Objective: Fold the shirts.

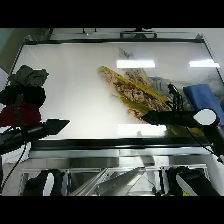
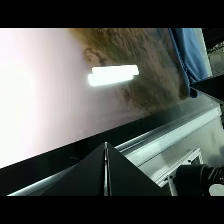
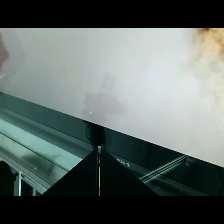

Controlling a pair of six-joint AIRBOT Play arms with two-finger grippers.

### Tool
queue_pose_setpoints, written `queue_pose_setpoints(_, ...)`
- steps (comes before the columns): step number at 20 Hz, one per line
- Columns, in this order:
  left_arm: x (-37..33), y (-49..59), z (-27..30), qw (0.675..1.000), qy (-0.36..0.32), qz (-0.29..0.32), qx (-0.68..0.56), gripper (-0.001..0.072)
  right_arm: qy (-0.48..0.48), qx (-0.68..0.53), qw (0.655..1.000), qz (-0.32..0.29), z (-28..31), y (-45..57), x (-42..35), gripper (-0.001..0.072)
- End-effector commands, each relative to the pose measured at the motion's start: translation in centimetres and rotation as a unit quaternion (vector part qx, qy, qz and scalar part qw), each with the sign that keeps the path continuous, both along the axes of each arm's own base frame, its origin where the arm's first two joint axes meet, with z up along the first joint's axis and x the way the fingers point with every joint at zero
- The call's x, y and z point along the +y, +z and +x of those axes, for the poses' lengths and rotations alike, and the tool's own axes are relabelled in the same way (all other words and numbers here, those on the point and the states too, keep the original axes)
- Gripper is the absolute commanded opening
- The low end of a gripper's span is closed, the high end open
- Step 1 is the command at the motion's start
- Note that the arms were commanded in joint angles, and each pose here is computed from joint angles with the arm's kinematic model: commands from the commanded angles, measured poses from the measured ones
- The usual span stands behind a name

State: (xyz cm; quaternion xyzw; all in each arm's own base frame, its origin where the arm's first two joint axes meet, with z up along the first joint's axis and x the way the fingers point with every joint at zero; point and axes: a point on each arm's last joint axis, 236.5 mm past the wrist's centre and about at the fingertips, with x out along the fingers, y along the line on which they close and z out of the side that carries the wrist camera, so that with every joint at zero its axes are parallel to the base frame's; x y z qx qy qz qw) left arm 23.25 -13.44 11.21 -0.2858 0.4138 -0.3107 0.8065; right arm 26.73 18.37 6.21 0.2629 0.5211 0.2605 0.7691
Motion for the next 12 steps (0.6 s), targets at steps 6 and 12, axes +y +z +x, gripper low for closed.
queue_pose_setpoints(6, 2.8, 1.0, 3.7, 0.996, 0.07, 0.036, -0.045, 0.0333, 0.0, 0.001, 1.0, 0.0, 0.0, 0.0, 0.0, 0.0017)
queue_pose_setpoints(12, 17.9, 2.5, 16.7, 0.936, 0.142, 0.318, -0.054, 0.072, 0.0, 0.001, 1.0, 0.0, 0.0, 0.0, 0.0, 0.0017)
